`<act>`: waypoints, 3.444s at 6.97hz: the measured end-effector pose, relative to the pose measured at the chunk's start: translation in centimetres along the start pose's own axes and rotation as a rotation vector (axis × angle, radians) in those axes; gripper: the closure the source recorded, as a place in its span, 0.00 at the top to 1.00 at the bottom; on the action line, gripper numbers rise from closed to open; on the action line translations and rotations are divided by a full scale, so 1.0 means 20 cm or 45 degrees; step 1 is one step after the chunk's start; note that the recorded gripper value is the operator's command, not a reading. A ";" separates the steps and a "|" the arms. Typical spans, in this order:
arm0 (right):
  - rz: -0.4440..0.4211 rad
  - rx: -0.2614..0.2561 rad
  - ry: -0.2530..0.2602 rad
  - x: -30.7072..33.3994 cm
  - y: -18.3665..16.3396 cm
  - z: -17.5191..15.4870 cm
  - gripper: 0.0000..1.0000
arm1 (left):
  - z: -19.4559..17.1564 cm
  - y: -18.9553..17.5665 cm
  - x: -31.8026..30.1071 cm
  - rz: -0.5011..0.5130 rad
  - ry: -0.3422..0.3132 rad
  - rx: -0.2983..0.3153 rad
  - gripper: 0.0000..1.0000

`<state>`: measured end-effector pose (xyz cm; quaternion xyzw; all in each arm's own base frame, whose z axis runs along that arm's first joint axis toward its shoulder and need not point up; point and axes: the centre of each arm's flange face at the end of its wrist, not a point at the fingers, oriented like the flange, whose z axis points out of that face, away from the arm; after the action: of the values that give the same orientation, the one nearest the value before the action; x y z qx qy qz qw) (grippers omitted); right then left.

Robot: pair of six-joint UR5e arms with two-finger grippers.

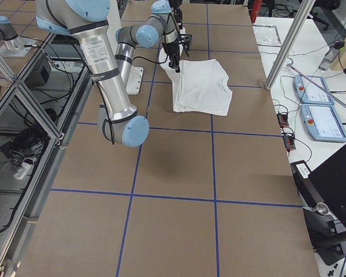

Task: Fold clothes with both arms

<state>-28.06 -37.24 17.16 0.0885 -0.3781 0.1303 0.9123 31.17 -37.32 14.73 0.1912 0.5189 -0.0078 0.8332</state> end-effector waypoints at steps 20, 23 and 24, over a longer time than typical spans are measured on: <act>-0.007 0.175 0.127 -0.25 -1.03 1.24 1.00 | 1.21 -0.69 -0.76 0.231 -0.236 0.169 1.00; -0.012 0.178 0.123 -0.25 -1.02 1.23 1.00 | 0.98 -0.39 -0.81 0.271 -0.109 0.095 1.00; -0.012 0.181 0.116 -0.25 -1.01 1.22 1.00 | 0.95 -0.20 -0.79 0.244 -0.065 0.054 1.00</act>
<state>-41.56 -63.67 29.31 0.1487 -0.3256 0.1561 0.9206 39.39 -50.15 34.47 0.2571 0.4766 0.0561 0.8388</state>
